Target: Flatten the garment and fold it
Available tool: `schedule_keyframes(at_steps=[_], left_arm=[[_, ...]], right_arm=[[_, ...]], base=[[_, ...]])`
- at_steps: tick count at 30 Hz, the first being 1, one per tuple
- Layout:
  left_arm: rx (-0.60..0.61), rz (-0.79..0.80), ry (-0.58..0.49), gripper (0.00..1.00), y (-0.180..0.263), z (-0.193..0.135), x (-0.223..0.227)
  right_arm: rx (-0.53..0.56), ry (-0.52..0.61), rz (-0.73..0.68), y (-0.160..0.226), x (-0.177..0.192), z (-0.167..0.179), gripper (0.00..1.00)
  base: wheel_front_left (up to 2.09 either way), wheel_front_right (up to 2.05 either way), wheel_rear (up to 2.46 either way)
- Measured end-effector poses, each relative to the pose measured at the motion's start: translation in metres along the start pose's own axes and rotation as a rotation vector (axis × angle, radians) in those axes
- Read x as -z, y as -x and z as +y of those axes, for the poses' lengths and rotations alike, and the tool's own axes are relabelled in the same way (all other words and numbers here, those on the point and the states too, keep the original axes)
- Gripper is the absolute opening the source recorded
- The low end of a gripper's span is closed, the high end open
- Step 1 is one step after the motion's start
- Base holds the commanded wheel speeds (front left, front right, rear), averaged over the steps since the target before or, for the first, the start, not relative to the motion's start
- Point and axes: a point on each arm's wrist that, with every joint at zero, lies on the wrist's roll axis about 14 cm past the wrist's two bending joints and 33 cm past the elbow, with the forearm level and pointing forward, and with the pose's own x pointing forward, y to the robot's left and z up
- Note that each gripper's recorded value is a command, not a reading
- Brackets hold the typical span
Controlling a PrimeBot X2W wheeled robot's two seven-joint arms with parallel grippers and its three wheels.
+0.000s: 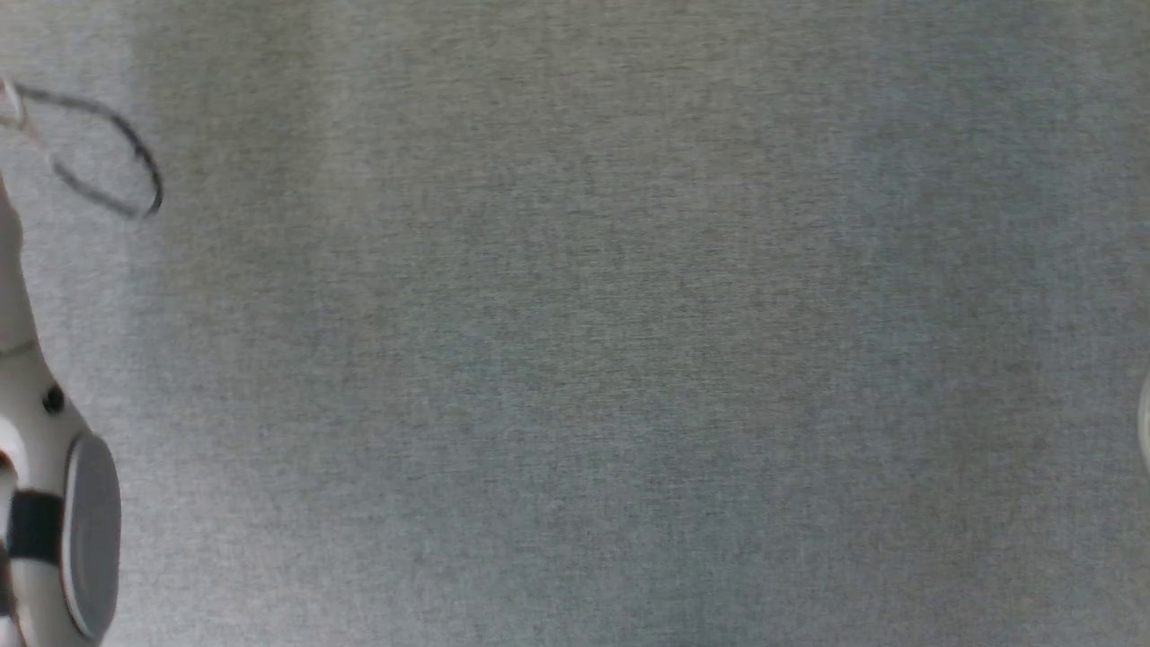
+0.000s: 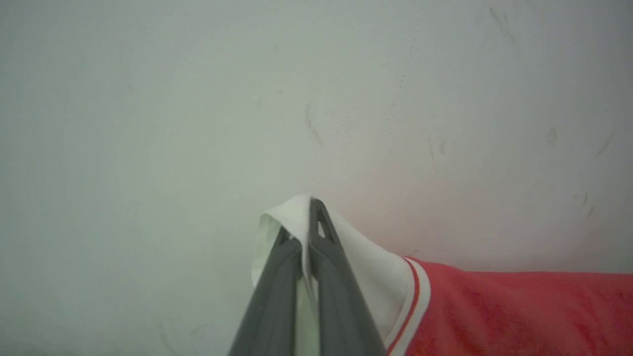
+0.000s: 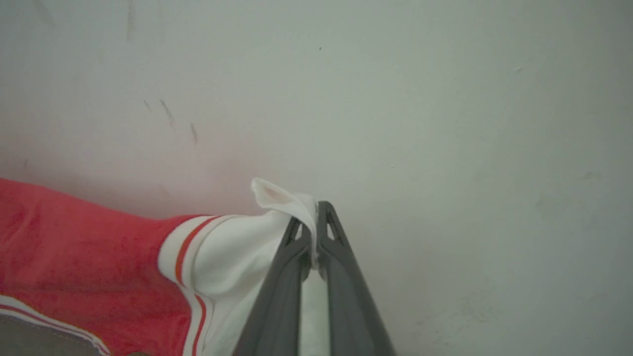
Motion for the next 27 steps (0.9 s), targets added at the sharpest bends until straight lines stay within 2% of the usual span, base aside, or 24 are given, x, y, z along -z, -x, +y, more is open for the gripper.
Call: schedule_keyframes(at_steps=[6, 9, 14, 20, 27], left_arm=[[-0.020, 0.003, 0.050, 0.00, 0.027, 0.011, -0.006], [-0.029, 0.071, 0.084, 0.00, 0.051, 0.012, 0.004], [-0.039, 0.200, 0.132, 0.00, 0.104, 0.007, 0.020], [-0.084, 0.300, 0.196, 0.00, 0.173, 0.003, 0.021], [-0.131, 0.495, 0.263, 0.00, 0.258, -0.002, 0.044]], right_arm=[[-0.064, -0.057, -0.017, 0.020, 0.004, 0.017, 0.00], [-0.072, -0.093, -0.025, 0.044, 0.004, 0.014, 0.00], [-0.050, -0.156, 0.034, 0.102, 0.020, 0.001, 0.00], [0.028, -0.251, 0.100, 0.181, 0.032, -0.015, 0.00], [0.110, -0.340, 0.183, 0.260, 0.047, -0.022, 0.00]], base=[[0.00, 0.00, 0.00], [0.00, 0.00, 0.00], [0.00, 0.00, 0.00], [0.00, 0.00, 0.00], [0.00, 0.00, 0.00]])
